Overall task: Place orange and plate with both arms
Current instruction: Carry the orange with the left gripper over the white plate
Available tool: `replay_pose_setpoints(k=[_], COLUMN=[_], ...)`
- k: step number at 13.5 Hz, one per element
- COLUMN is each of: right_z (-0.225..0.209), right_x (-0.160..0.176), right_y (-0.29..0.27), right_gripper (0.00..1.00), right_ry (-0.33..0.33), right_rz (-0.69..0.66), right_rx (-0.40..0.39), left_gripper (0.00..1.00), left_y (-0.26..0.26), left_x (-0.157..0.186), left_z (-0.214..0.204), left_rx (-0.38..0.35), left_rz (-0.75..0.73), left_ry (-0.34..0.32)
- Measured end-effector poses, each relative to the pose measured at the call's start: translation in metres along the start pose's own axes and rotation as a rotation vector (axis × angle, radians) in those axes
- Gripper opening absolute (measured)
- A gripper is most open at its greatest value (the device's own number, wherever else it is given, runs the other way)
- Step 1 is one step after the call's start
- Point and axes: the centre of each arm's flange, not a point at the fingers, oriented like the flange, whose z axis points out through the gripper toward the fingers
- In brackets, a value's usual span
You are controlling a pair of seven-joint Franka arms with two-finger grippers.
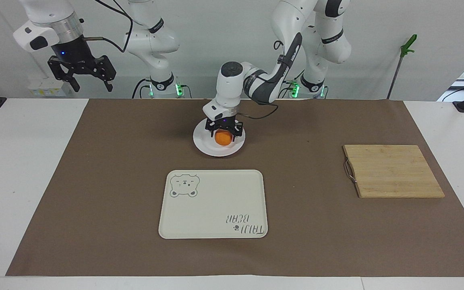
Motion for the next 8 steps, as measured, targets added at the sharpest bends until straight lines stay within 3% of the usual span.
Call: replay_pose_setpoints(k=[5,8], right_z=[0.0,0.0], right_x=[0.0,0.0], right_y=[0.0,0.0], right_gripper=[1.0,1.0], right_ry=[0.0,0.0], right_rz=[0.0,0.0], right_rx=[0.0,0.0], left_gripper=[1.0,1.0], left_y=[-0.011,-0.049], left_x=[0.019,0.044], left_z=[-0.045,-0.086], left_rx=[-0.036,-0.034], left_rz=[-0.032,-0.087], left_ry=[0.066,0.089])
